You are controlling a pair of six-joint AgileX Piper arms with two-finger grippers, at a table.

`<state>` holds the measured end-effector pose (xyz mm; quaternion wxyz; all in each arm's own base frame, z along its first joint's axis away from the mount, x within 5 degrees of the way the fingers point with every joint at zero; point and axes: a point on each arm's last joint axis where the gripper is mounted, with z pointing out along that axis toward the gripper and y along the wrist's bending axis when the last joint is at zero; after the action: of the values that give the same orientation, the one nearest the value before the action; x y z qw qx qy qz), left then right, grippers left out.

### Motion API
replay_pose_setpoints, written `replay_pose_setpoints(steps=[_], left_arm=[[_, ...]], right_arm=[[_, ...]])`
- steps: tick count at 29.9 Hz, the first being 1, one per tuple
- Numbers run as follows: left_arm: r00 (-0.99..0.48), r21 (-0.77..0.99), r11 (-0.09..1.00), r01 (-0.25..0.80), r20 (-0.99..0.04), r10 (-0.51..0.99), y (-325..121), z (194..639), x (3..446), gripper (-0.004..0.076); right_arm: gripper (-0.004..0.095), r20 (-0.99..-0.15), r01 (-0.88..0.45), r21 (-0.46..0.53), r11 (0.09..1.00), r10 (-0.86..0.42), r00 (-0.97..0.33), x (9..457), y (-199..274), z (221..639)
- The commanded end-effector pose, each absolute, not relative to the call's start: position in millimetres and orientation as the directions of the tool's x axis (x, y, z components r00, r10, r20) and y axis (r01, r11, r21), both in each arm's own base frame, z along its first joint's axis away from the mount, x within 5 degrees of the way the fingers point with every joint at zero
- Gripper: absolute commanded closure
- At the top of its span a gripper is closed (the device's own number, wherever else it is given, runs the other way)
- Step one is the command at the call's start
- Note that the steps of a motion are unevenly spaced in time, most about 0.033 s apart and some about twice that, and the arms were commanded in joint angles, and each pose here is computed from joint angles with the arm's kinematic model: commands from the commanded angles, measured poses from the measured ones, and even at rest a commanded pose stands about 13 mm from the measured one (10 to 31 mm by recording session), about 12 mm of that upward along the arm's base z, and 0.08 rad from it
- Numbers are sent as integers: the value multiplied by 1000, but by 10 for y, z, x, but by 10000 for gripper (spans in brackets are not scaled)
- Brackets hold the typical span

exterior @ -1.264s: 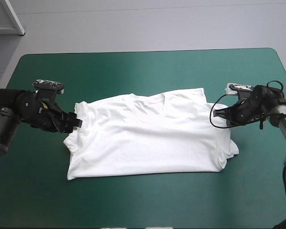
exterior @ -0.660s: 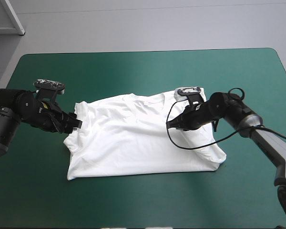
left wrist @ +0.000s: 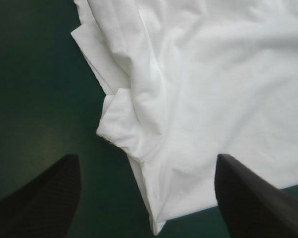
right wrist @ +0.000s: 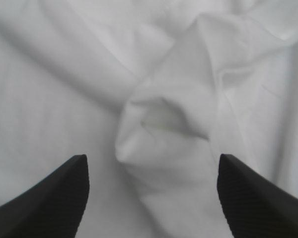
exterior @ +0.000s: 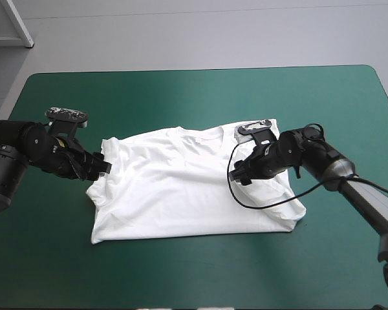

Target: Fold the cloth

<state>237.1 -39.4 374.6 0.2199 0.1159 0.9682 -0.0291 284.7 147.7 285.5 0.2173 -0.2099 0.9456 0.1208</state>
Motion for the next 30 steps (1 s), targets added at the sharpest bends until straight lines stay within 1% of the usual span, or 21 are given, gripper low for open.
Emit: replay_pose_setpoints(steps=[1,4,6,9,10,14,16,21,24,28,30], left_arm=[[-880,-28,976,217,-439,183,-393,3854,2257,176],[-892,-33,977,212,-416,179,-387,3774,2215,176],[-902,-34,977,211,-392,181,-382,3694,2179,176],[-926,-36,978,204,-333,181,-369,3509,2118,176],[-938,-40,980,197,-299,177,-364,3406,2087,176],[-968,-46,982,185,-179,174,-350,3037,1994,176],[-975,-48,984,173,-147,165,-343,2860,1954,176],[-973,-50,987,149,-187,138,-341,2576,1946,176],[-967,-49,988,146,-219,132,-342,2448,1970,177],[-973,-69,988,138,-197,122,-368,2285,2032,194],[-978,-86,988,128,-175,112,-389,2206,2070,228]], right_arm=[[217,-419,-421,70,904,-356,-835,2615,1276,3175],[218,-279,-401,57,914,-371,-886,2440,1180,3186],[242,-230,-402,57,914,-380,-896,2356,1142,3203],[288,-254,-386,82,919,-355,-900,2285,1129,3252],[297,-258,-383,85,920,-351,-900,2255,1117,3261],[302,-255,-383,85,920,-352,-901,2151,1069,3242],[302,-238,-382,77,921,-356,-904,2117,1047,3189],[302,-197,-382,57,922,-365,-910,2080,1012,3055],[303,-199,-383,42,923,-368,-908,2083,998,2983],[303,-225,-384,36,923,-367,-903,2102,1000,2927],[302,-240,-379,33,925,-361,-901,2116,1002,2922]])
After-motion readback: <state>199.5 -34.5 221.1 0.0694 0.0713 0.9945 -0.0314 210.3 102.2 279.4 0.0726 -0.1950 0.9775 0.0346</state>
